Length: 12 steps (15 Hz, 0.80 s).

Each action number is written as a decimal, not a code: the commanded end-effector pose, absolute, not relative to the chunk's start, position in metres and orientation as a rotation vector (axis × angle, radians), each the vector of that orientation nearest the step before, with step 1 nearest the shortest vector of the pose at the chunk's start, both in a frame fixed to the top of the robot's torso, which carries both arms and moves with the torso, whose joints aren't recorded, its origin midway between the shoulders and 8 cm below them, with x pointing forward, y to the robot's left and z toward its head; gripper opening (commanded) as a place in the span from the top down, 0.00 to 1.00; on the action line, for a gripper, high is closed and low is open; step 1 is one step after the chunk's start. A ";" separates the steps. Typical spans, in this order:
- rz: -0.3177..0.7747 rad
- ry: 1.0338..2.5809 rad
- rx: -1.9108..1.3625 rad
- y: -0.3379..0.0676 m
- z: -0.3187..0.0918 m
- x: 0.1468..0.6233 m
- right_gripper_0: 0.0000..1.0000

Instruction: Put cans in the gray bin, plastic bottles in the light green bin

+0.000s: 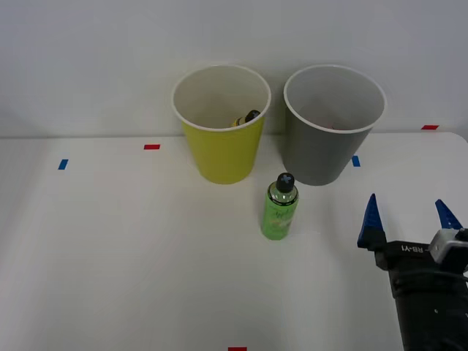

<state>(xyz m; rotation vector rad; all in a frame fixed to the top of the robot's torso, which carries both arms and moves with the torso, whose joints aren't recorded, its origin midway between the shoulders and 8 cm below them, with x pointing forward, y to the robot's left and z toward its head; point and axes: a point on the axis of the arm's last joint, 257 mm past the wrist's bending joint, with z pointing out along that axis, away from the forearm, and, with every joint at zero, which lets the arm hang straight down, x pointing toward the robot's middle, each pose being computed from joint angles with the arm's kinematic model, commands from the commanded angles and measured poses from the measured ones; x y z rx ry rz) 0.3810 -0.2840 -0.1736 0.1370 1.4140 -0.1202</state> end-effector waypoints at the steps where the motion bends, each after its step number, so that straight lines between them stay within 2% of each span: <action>1: -0.127 1.434 0.202 -0.286 -0.184 0.373 0.00; 2: -0.151 1.437 0.200 -0.288 -0.185 0.370 0.00; 4: -0.096 1.472 0.235 -0.286 -0.193 0.370 0.00; 8: -0.071 1.491 0.262 -0.284 -0.196 0.360 0.00; 12: 0.008 1.512 0.307 -0.273 -0.207 0.351 0.00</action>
